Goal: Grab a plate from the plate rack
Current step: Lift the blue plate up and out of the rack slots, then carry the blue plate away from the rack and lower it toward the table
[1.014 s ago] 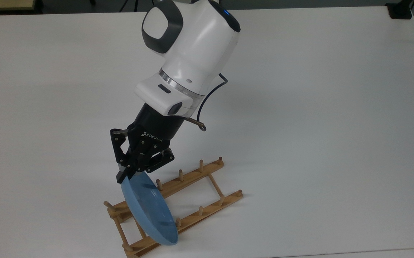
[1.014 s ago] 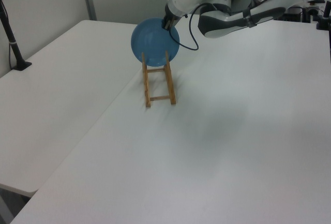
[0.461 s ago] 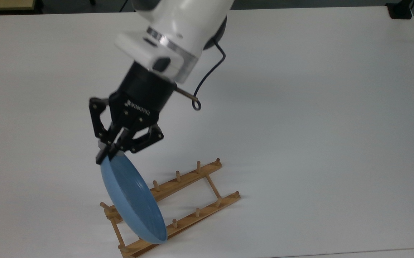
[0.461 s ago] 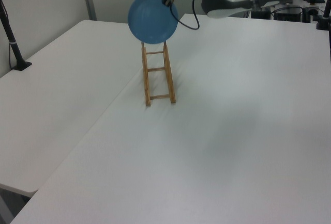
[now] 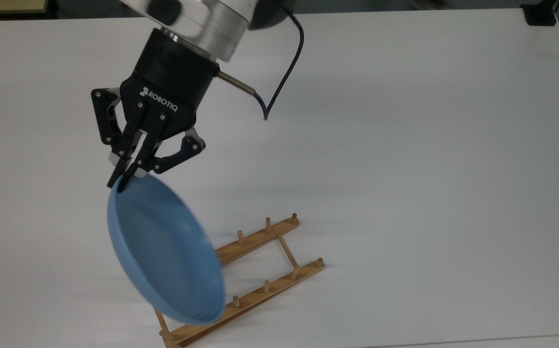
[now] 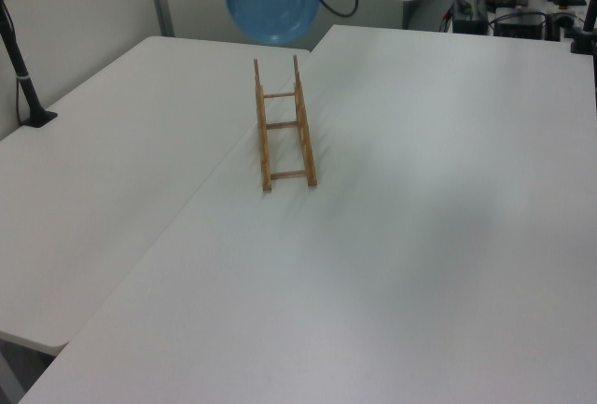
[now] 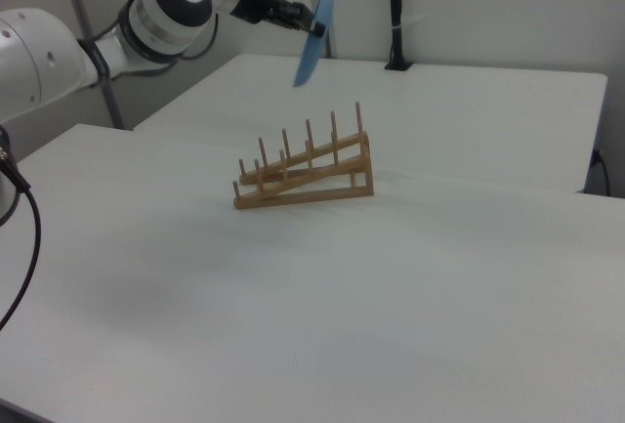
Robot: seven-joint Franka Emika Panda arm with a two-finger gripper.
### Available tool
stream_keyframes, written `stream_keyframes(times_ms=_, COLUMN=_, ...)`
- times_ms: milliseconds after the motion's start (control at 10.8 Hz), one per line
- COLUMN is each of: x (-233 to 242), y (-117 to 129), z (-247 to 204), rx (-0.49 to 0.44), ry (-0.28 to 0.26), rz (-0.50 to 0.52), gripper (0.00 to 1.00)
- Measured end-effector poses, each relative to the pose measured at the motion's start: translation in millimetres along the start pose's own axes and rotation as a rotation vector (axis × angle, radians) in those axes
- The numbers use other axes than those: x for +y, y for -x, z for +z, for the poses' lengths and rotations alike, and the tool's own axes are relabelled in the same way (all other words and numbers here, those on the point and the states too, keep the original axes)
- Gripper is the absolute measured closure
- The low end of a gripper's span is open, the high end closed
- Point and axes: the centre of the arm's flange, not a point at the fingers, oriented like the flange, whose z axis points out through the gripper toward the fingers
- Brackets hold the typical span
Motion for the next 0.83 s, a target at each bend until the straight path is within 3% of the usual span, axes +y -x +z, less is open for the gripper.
stream_keyframes(times_ms=184, x=17.2, y=9.0, z=-2.4, rx=-0.143, ry=-0.148, rz=0.233, gripper=0.94)
stream_keyframes(times_ms=369, x=29.5, y=36.5, z=3.4, rx=-0.325, ry=-0.240, rz=0.367, gripper=0.94)
stream_keyframes(times_ms=461, x=29.3, y=60.4, z=10.6, rx=-0.468, ry=-0.281, rz=0.343, gripper=0.94)
stream_keyframes(times_ms=646, x=28.7, y=113.9, z=24.0, rx=-0.772, ry=-0.426, rz=0.173, gripper=0.94)
stream_keyframes(times_ms=830, x=38.2, y=149.5, z=30.0, rx=-0.940, ry=-0.507, rz=0.001, gripper=0.94)
